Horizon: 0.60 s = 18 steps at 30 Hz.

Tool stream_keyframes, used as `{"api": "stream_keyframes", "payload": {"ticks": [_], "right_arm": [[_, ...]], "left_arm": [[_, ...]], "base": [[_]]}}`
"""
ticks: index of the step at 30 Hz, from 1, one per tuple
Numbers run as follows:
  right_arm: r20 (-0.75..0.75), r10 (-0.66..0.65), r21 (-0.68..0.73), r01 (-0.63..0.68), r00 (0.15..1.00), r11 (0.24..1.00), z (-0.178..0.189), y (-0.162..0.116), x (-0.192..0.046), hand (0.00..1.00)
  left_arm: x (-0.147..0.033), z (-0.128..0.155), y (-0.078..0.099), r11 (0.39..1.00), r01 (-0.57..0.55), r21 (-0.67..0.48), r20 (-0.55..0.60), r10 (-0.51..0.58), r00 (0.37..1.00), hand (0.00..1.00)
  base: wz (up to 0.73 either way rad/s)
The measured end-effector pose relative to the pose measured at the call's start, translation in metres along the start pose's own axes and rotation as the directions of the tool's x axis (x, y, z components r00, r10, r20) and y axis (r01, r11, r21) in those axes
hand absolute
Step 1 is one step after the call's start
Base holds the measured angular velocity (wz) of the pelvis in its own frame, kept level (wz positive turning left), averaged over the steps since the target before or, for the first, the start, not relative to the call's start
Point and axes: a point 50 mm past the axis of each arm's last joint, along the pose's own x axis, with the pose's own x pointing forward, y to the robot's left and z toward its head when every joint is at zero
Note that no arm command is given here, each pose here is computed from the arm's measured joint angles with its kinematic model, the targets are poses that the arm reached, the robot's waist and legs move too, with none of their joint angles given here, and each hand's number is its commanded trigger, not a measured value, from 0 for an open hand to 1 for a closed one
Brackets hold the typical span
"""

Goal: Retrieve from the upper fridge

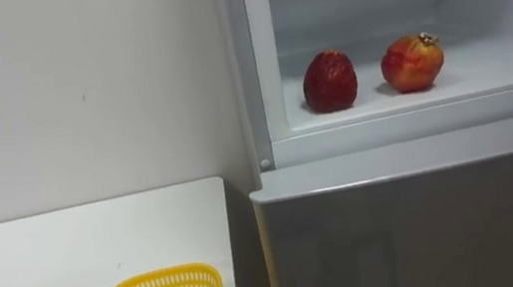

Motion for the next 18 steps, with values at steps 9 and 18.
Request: {"api": "stream_keyframes", "payload": {"ticks": [9, 18], "right_arm": [[-0.001, 0.032, -0.099, -0.031, 1.0, 0.995, 0.008, 0.011, 0.001, 0.0], [-0.007, 0.064, -0.121, -0.065, 0.998, 0.991, 0.013, 0.025, 0.001, 0.0]], "left_arm": [[0.0, 0.017, -0.026, 0.917, 0.109, 0.383, 0.042, -0.136, 0.99, 0.0], [0.001, 0.028, -0.028, 0.846, 0.115, 0.521, 0.044, -0.161, 0.986, 0.0]], "base": [[-0.03], [0.0]]}}
